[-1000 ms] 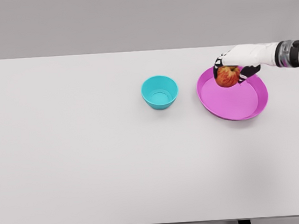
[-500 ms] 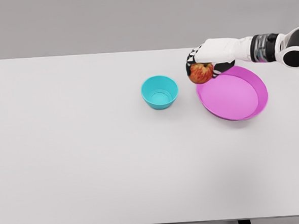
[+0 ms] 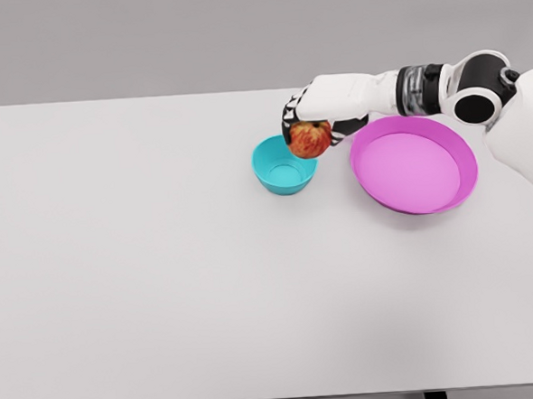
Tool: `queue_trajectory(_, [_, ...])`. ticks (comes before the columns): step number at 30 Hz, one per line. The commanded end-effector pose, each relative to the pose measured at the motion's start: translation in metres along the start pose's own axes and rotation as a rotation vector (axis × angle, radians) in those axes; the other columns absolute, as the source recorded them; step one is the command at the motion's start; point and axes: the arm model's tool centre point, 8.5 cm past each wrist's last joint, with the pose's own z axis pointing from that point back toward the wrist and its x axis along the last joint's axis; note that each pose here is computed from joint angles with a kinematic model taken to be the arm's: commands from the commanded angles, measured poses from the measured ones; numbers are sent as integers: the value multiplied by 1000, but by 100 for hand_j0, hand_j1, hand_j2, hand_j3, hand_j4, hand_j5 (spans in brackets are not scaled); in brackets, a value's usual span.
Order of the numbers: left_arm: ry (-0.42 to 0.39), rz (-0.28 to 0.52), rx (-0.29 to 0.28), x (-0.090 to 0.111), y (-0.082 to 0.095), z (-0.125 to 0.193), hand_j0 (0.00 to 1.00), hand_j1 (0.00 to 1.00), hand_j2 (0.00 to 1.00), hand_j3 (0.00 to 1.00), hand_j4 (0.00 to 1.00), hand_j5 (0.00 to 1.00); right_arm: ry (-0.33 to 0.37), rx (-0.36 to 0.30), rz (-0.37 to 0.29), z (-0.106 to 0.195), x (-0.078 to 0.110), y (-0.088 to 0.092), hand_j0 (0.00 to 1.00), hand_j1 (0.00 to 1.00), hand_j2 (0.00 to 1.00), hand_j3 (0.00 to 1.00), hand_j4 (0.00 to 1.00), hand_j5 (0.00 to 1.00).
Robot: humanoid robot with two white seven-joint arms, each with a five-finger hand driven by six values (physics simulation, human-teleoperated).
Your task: Put the apple from the pink plate into the blue bowl with your right arm
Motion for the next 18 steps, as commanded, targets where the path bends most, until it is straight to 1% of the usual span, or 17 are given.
queue_trajectory(1, [0, 0, 0, 0, 0, 0, 100, 100, 100, 100, 100, 100, -22, -12, -2, -10, 7, -4, 56, 56, 56, 56, 56, 56])
queue_trajectory(6, [0, 0, 0, 0, 0, 0, 100, 100, 100, 100, 100, 100, -42, -15, -8, -24, 13, -5, 56, 56, 56, 56, 56, 56])
queue_trajectory(11, [0, 0, 0, 0, 0, 0, 100, 100, 100, 100, 100, 100, -32, -2, -20, -30, 10, 0, 57, 57, 57, 57, 57, 57])
queue_trajectory(12, [0, 0, 0, 0, 0, 0, 100, 100, 100, 100, 100, 100, -33, -3, -21, -30, 10, 0, 59, 59, 59, 59, 59, 59])
queue_trajectory(13, [-2, 0, 0, 1, 0, 0, 100, 100, 100, 100, 100, 100, -36, -4, -21, -31, 11, -1, 83, 83, 83, 83, 83, 83])
queue_trajectory(14, [0, 0, 0, 0, 0, 0, 100, 100, 100, 100, 100, 100, -39, -5, -21, -33, 12, -1, 100, 100, 100, 100, 100, 100])
queue_trajectory(18, [0, 0, 0, 0, 0, 0, 100, 100, 100, 100, 100, 100, -38, -5, -22, -33, 11, -1, 100, 100, 100, 100, 100, 100])
